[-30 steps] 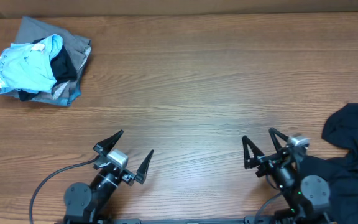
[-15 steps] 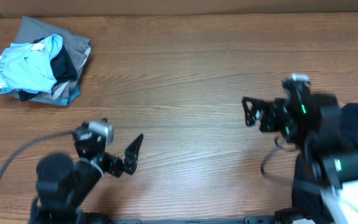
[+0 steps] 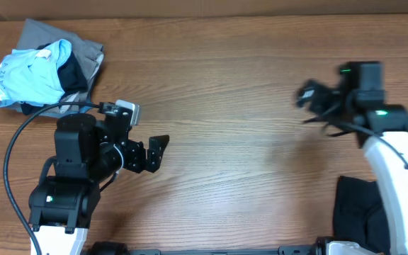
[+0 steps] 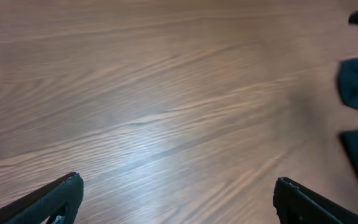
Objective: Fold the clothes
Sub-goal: 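Grasp the black T-shirt at the right edge with the right gripper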
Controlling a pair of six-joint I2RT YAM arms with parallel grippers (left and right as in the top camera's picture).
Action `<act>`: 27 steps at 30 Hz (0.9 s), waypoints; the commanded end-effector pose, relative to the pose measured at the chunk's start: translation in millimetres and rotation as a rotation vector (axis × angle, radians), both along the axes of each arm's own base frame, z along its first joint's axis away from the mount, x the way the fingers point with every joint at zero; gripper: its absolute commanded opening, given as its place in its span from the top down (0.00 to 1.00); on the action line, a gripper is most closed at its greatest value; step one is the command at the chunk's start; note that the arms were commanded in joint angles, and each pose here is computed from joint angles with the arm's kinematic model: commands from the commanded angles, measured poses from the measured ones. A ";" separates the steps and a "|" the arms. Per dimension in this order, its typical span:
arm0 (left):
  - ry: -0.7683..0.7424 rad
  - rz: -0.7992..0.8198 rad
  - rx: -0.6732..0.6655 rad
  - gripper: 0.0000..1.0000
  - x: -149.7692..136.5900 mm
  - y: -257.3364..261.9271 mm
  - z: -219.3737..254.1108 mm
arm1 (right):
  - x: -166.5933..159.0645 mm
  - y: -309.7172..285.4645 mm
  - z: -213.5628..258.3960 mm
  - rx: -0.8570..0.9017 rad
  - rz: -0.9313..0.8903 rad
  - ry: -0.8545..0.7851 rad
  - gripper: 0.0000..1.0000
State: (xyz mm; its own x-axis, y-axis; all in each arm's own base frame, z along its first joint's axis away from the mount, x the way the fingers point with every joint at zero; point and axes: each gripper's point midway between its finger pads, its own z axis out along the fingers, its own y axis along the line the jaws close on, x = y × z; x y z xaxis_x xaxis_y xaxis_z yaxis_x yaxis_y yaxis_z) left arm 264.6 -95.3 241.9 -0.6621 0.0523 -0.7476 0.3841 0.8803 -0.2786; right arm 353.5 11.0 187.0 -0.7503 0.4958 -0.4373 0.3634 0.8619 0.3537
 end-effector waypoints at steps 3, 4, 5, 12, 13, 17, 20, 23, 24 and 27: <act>-0.019 -0.074 -0.075 0.00 -5.2 -16.3 17.8 | -5.6 -140.0 0.9 -0.084 -0.467 -0.009 0.02; -0.022 -0.074 -0.075 0.00 -4.9 -16.4 18.4 | -8.1 -154.7 -5.6 -0.083 -0.506 0.007 0.06; -0.025 -0.074 -0.075 0.00 -4.4 -16.4 18.8 | -10.2 -168.6 -13.9 -0.074 -0.551 0.025 0.09; -0.038 -0.074 -0.076 0.00 -2.7 -16.6 21.2 | -22.0 -216.5 -92.3 -0.011 -0.692 0.216 0.15; -0.037 -0.074 -0.076 0.00 -2.8 -16.6 21.1 | -23.0 -216.7 -103.4 -0.002 -0.692 0.245 0.16; -0.037 -0.074 -0.077 0.00 -2.8 -16.7 21.1 | -23.5 -218.4 -143.3 0.011 -0.691 0.333 0.18; -0.037 -0.075 -0.076 0.00 -2.8 -16.7 21.1 | -26.8 -222.9 -161.3 -0.011 -0.702 0.376 0.23; -0.034 -0.074 -0.076 0.00 -3.2 -16.7 20.5 | -28.2 -222.2 -173.8 -0.006 -0.700 0.404 0.40; -0.032 -0.074 -0.076 0.00 -3.4 -16.6 20.2 | -29.5 -221.8 -178.3 -0.006 -0.699 0.417 0.45; -0.032 -0.074 -0.077 0.00 -3.5 -16.7 20.1 | -34.3 -218.4 -188.2 0.001 -0.695 0.455 0.59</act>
